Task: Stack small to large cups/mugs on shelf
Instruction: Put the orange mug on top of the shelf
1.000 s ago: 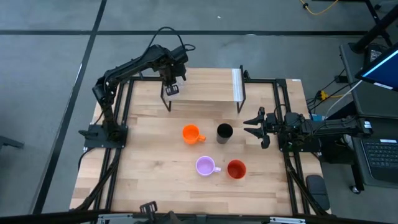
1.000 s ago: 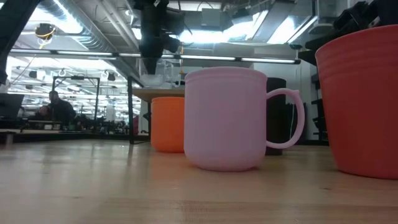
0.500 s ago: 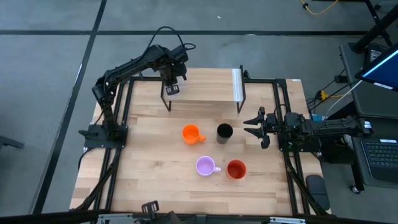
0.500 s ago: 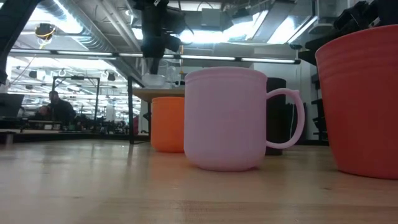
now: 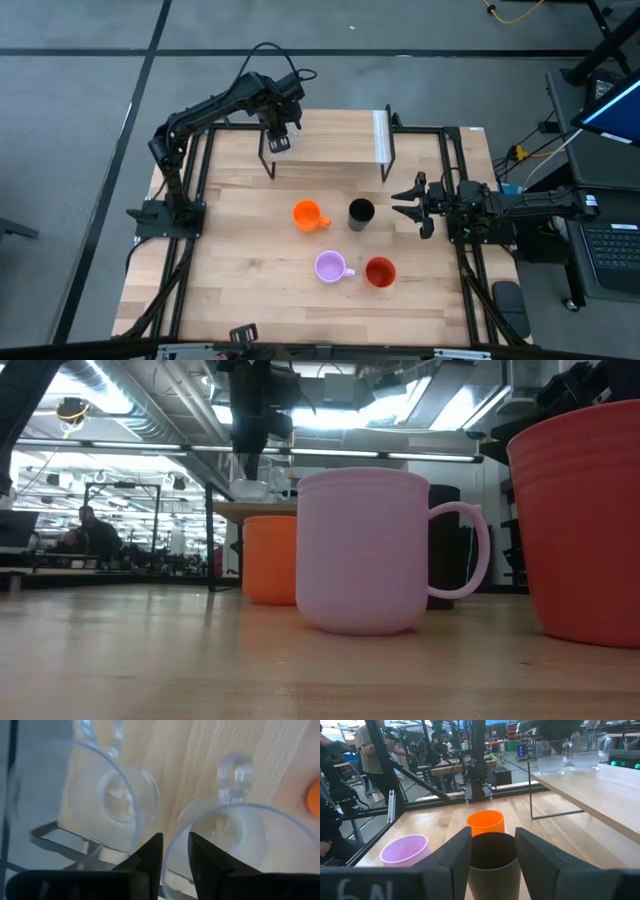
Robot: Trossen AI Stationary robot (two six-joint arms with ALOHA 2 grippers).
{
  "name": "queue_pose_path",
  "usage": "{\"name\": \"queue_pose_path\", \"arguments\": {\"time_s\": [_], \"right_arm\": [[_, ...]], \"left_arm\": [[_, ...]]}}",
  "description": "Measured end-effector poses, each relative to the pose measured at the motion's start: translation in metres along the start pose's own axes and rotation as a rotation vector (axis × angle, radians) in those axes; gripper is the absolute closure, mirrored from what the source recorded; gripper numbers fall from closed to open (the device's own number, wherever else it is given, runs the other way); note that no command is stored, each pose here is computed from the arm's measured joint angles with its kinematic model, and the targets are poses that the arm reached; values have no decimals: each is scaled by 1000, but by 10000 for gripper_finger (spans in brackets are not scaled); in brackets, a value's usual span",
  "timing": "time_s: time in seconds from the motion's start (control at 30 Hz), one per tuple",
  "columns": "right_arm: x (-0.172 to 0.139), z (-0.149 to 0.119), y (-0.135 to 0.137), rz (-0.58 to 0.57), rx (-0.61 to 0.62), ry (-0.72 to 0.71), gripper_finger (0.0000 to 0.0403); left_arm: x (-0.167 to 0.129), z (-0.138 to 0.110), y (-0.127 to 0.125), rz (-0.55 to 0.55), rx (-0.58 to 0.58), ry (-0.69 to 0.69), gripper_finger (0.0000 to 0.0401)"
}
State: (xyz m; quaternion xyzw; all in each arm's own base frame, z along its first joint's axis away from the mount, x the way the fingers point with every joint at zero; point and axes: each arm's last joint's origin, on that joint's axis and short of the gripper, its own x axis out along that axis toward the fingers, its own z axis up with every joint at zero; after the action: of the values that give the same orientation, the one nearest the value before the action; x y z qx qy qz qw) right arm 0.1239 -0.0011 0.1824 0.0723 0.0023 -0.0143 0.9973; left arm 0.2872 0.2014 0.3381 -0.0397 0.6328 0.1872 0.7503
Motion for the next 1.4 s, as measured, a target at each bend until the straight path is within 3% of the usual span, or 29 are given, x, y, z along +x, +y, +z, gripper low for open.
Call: {"name": "queue_pose_path", "arguments": {"time_s": [0.47, 0.6, 0.8, 1.07, 1.17, 1.4], "right_arm": [[0, 0, 0, 1, 0, 0, 249], [0, 0, 0, 1, 0, 0, 249], [0, 0, 0, 1, 2, 0, 249], [0, 2, 0, 4, -16, -20, 249], [0, 5, 1, 7, -72, -52, 249], [-1, 13, 2, 17, -68, -131, 249]], "left_arm": [[-77, 11, -6, 81, -50, -236, 303], [-95, 13, -23, 38, -49, -299, 303], [-103, 5, -57, -32, -14, -214, 303], [-113, 3, -99, -165, 74, -245, 309], [-123, -3, -111, -182, 109, -270, 311], [-153, -30, -128, -197, 155, -351, 312]]}}
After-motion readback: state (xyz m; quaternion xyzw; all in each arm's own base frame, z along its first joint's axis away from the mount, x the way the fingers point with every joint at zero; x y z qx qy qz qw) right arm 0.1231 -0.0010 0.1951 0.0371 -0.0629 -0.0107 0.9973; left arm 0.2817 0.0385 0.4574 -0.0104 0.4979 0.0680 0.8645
